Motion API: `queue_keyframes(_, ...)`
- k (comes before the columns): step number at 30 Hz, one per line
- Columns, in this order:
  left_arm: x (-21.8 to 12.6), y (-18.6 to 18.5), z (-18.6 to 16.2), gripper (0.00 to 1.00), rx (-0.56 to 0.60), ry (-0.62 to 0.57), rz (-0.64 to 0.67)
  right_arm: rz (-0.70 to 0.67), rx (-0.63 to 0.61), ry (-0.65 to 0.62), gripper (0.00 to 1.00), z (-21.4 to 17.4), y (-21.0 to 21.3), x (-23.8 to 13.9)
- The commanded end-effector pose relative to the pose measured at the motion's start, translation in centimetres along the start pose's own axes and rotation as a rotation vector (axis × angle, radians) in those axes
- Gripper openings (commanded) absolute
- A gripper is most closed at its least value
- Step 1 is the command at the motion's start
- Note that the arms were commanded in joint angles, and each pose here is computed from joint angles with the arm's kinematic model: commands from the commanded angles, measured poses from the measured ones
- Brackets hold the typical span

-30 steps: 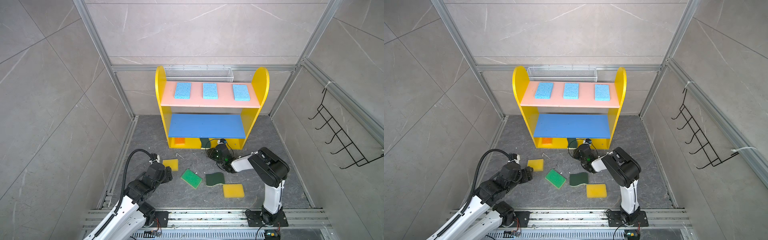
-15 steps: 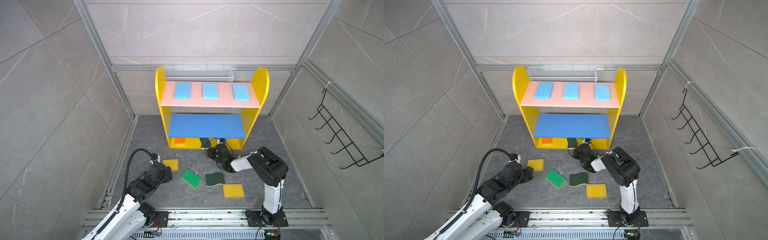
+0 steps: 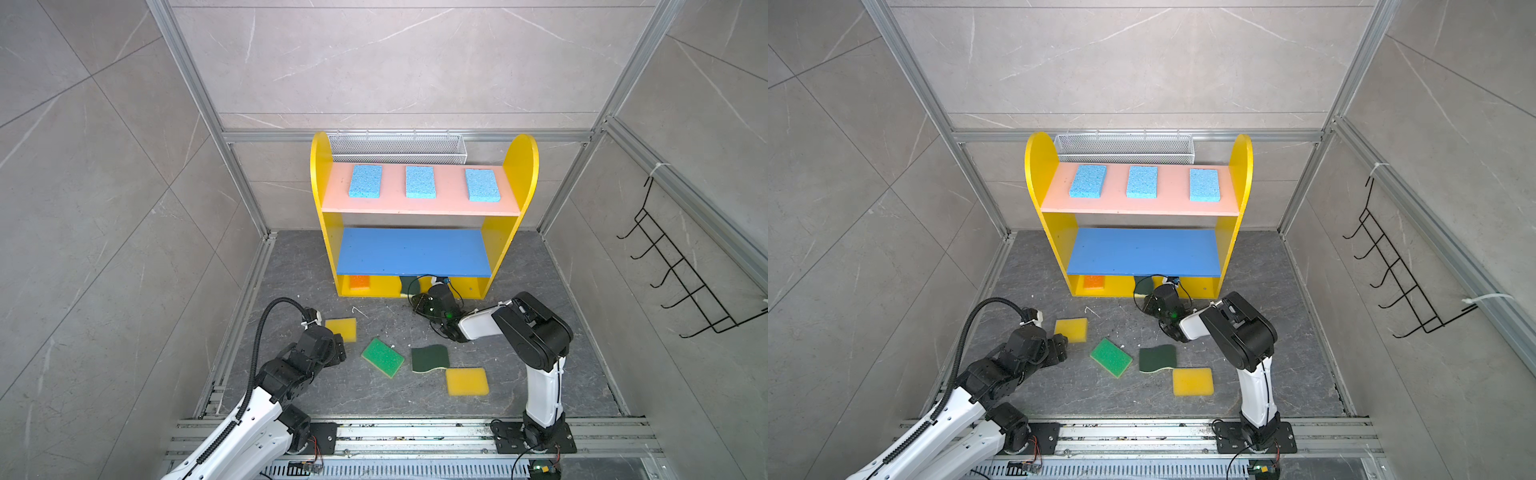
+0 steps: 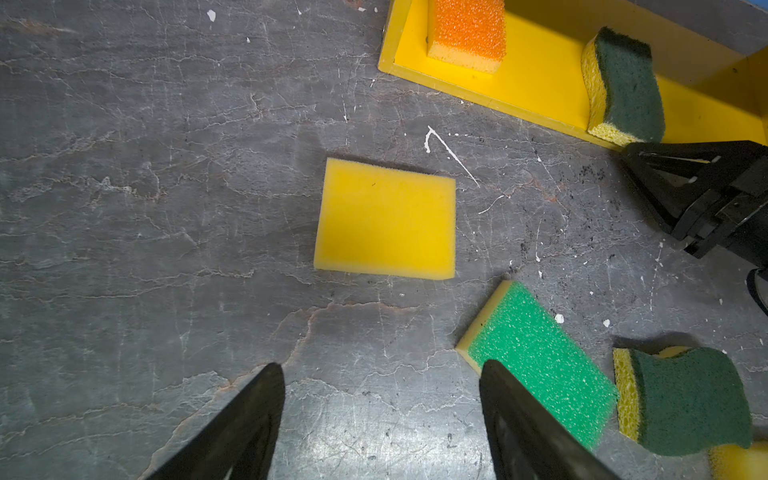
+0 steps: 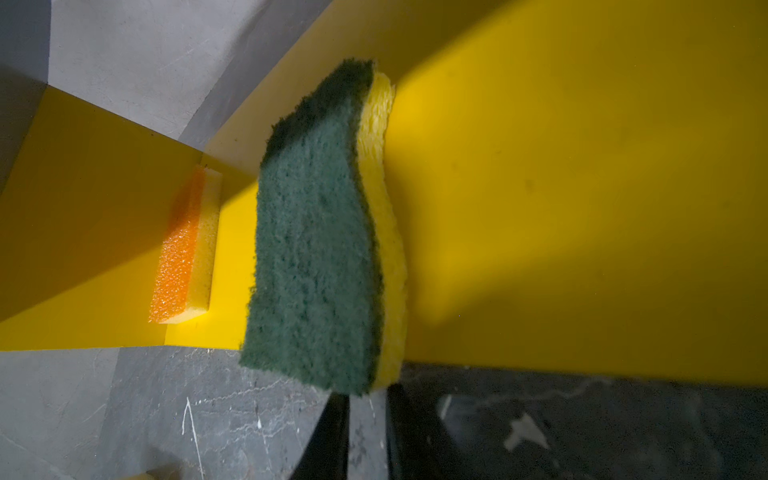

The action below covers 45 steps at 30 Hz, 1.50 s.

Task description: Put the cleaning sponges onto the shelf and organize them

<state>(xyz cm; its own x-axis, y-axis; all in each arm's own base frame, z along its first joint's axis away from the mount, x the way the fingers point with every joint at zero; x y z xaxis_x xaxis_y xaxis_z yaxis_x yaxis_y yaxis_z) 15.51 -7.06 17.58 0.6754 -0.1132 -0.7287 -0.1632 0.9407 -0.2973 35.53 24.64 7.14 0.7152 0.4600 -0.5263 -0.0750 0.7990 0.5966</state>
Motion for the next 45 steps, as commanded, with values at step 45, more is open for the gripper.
queue_keyframes(45, 0.4, -0.2, 0.0, 0.76, -0.024, -0.017, -0.015, 0.153, -0.065, -0.17, 0.0, 4.9, 4.3, -2.7)
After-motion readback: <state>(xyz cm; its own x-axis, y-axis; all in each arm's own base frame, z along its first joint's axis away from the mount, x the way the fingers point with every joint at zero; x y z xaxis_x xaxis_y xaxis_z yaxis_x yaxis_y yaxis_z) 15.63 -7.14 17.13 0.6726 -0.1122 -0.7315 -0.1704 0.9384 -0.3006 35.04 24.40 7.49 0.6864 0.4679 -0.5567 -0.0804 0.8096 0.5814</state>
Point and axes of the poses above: each gripper's point midway between its finger pads, its own x axis out along the fingers, its own y axis along the line the jaws close on, z = x × y, the point moved 8 cm from there along -x, back along the fingers, and after that the axes turned 6 degrees about -x, right-handed, at the moved point
